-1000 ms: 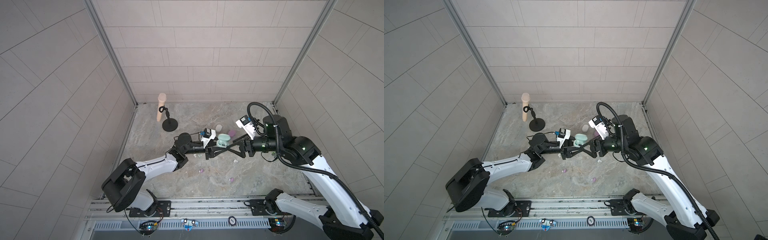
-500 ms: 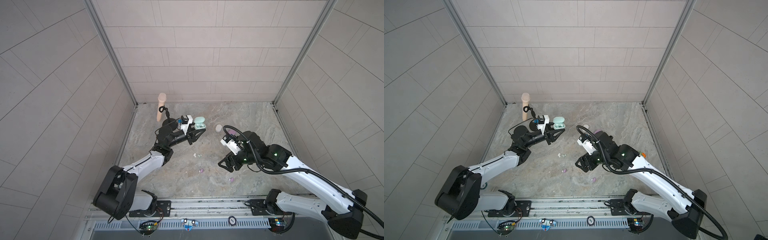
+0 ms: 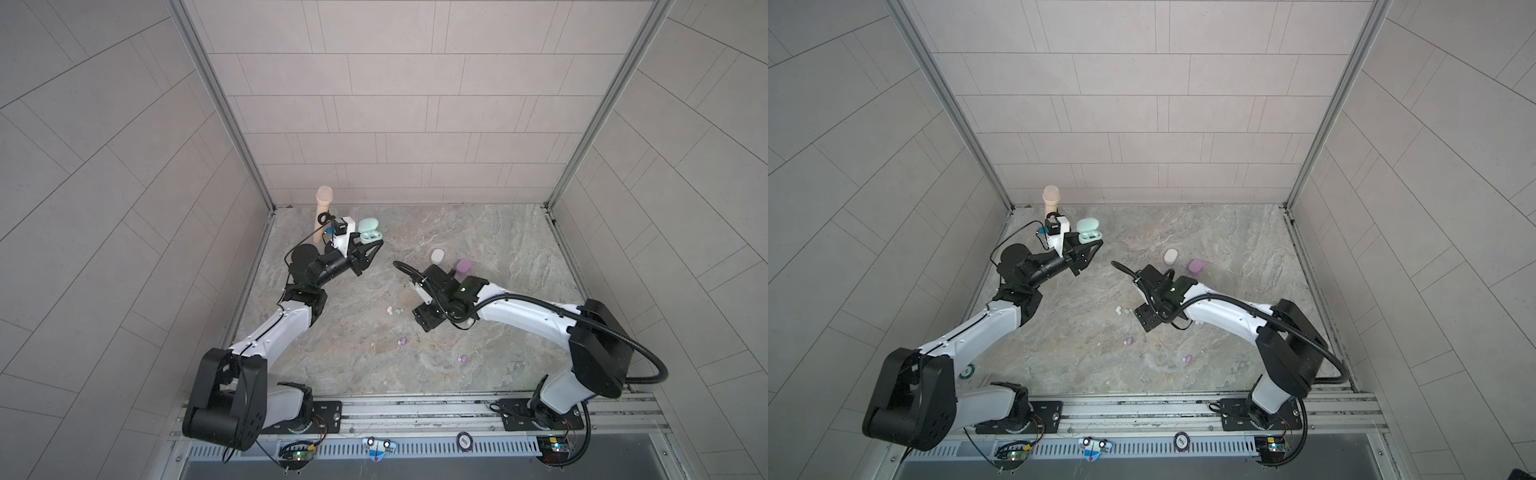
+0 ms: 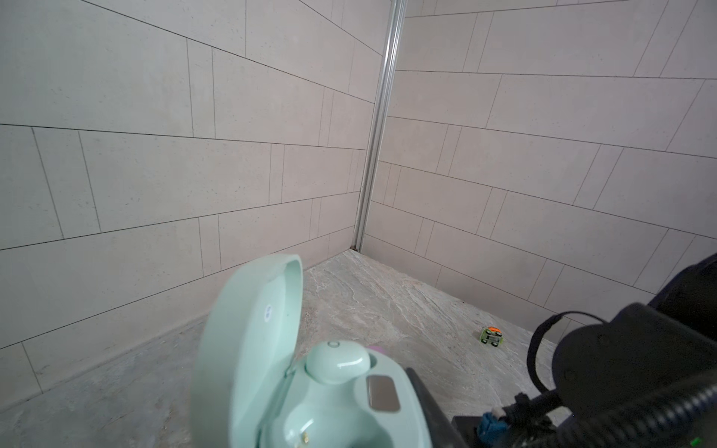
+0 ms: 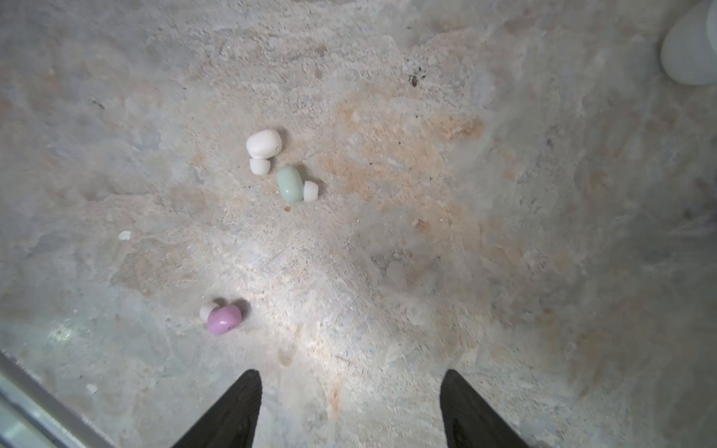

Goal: Insert wireless bluetooth earbuds into charging case
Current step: Pick up the wireless bluetooth earbud from the center of the table.

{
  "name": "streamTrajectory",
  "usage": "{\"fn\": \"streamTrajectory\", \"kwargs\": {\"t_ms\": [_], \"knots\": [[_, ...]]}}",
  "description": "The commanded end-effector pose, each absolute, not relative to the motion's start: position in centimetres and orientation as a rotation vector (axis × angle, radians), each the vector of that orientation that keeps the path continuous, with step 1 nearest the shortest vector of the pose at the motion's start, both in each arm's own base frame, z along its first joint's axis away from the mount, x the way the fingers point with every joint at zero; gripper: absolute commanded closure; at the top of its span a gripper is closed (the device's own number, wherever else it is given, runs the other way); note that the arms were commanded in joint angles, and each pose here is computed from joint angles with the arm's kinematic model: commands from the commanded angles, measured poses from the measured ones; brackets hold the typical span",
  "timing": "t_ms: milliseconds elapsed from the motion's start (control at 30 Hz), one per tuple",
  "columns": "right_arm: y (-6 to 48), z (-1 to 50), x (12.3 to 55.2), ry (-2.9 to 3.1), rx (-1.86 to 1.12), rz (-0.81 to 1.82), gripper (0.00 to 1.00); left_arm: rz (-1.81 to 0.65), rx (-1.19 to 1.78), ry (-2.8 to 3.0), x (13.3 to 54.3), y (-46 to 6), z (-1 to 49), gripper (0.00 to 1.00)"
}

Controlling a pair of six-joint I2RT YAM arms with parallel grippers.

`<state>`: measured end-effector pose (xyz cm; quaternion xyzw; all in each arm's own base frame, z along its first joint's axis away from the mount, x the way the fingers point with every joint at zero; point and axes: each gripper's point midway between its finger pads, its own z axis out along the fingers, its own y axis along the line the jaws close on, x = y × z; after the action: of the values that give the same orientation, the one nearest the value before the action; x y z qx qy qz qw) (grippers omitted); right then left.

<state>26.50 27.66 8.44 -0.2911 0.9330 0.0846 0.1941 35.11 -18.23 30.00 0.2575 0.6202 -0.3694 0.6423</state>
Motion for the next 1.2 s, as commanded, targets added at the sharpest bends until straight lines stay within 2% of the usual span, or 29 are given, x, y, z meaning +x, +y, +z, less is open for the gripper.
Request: {"fn": "streamTrajectory", "kwargs": {"t_ms": [0,600,1167], "knots": [[28.6,8.2,28.3,2.570,-0.835,0.135,0.24,-0.861,0.555,1.363,34.6,-17.5,31.4,0.98],[32.3,3.5,30.6,2.637,-0.939,0.028,0.24,-0.816,0.509,1.413,34.3,-16.1,30.1,0.98],[30.4,2.5,33.7,2.685,-0.722,-0.113,0.26,-0.819,0.508,1.415,34.3,-16.0,30.2,0.98]]}}
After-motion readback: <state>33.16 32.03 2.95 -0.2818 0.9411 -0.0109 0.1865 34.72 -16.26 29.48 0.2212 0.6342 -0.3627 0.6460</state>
